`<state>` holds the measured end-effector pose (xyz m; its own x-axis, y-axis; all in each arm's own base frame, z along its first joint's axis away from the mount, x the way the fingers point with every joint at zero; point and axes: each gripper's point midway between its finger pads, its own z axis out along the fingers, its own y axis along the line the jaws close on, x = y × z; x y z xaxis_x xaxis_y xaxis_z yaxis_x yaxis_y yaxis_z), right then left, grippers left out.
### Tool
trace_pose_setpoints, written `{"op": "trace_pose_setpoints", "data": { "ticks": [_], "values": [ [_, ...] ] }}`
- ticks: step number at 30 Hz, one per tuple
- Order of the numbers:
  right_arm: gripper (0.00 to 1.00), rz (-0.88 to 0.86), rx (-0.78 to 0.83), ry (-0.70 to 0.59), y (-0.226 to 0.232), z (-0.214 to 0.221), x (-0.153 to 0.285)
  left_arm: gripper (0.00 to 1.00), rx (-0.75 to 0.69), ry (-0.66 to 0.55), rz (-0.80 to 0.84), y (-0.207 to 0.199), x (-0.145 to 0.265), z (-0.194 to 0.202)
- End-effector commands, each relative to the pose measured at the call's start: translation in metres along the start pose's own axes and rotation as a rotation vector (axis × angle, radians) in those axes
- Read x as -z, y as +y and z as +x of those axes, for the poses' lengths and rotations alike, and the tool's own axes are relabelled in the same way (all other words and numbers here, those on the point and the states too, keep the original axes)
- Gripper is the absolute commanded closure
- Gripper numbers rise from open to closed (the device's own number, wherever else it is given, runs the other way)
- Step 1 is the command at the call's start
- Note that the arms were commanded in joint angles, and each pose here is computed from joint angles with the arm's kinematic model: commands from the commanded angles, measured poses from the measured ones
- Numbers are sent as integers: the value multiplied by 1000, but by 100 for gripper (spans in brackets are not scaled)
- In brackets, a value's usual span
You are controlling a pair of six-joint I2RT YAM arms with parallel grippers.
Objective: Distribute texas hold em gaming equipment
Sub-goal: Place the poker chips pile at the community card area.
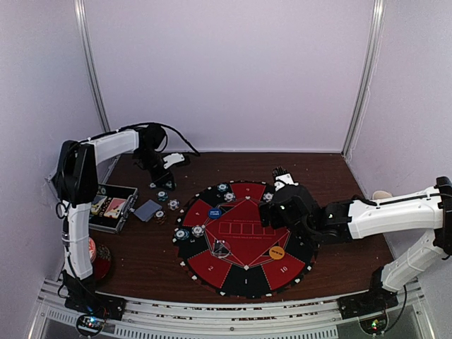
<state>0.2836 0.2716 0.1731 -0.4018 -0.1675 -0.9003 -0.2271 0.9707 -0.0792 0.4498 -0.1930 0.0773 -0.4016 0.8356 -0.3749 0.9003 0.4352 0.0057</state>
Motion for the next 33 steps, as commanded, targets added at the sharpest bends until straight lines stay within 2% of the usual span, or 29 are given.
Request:
{"op": "trace_pose_setpoints", "data": {
  "ticks": [1, 10, 16, 26, 33],
  "values": [
    [0, 27, -35, -42, -5, -18, 6, 89, -73, -49, 12, -39, 11, -39],
    [0, 135, -146, -134, -43, -35, 26, 89, -255, -77, 60, -133, -8, -110],
    [0, 185, -258, -218, -75, -47, 48, 89, -357, -82, 113, -193, -35, -147],
    [0, 191, -381, -311, -107, -59, 76, 89, -505, -32, 151, -267, -94, -168],
    [0, 167, -382, -315, -106, -62, 78, 89, -515, 9, 186, -282, -123, -157]
  ]
}}
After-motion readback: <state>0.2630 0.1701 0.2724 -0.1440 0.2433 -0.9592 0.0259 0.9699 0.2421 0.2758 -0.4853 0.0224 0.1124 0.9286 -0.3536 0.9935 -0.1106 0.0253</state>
